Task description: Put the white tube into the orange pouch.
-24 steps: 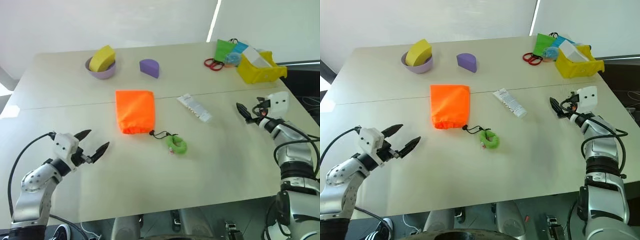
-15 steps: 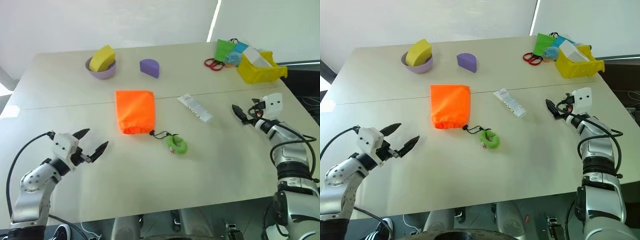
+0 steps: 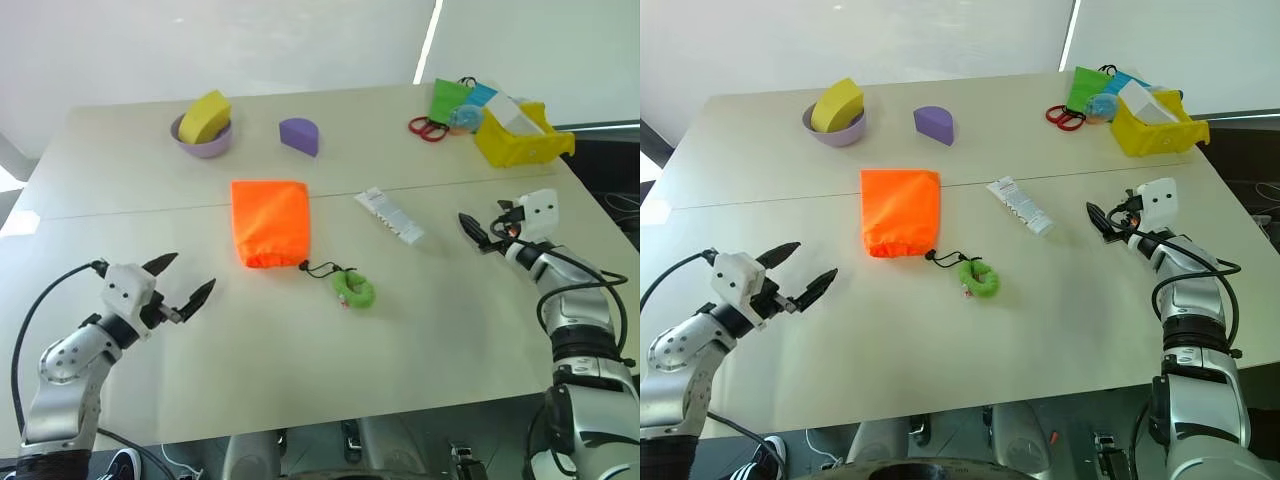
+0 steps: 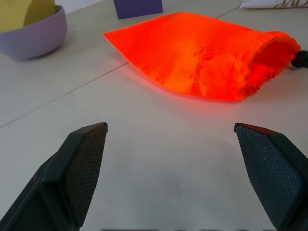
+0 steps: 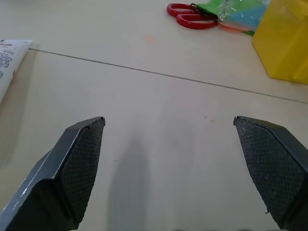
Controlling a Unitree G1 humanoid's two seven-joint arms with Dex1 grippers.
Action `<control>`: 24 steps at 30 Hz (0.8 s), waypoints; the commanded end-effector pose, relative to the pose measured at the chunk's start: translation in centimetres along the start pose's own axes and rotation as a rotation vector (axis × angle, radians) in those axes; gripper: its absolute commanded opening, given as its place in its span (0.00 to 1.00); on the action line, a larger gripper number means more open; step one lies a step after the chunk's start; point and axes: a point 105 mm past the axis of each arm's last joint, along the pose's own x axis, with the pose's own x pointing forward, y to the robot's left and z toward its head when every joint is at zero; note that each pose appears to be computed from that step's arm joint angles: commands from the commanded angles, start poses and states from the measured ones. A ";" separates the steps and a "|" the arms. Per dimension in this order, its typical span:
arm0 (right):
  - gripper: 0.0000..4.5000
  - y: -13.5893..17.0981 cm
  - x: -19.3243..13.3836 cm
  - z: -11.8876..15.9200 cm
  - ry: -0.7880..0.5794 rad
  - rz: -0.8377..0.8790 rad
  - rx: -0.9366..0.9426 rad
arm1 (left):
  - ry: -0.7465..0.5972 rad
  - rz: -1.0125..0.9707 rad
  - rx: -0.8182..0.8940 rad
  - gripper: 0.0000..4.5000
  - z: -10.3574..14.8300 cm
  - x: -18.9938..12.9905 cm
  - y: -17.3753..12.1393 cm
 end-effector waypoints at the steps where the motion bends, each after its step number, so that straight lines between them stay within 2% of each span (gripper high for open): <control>1: 1.00 -0.1 0.0 1.9 -0.063 0.003 -0.040 | -0.048 0.007 0.017 1.00 1.0 0.1 0.3; 6: 1.00 0.9 -0.2 3.0 -0.108 0.072 -0.030 | -0.067 -0.042 0.062 1.00 1.8 0.9 -0.5; 8: 1.00 2.8 -0.8 4.3 -0.156 0.191 -0.054 | -0.076 -0.073 0.083 1.00 2.5 1.6 -1.2; 10: 1.00 6.0 -2.4 5.8 -0.216 0.384 -0.075 | -0.063 -0.132 0.179 1.00 3.1 2.5 -2.1; 12: 1.00 8.4 -3.7 6.8 -0.246 0.503 -0.105 | -0.056 -0.163 0.260 1.00 3.7 3.5 -2.7; 17: 1.00 13.3 -5.6 7.6 -0.230 0.725 -0.151 | -0.060 -0.212 0.406 1.00 5.0 5.9 -3.7; 20: 1.00 15.3 -5.7 7.5 -0.223 0.773 -0.191 | -0.044 -0.244 0.536 1.00 5.1 7.5 -4.1; 24: 1.00 16.0 -5.4 6.9 -0.207 0.769 -0.170 | -0.055 -0.244 0.565 1.00 5.3 9.1 -4.6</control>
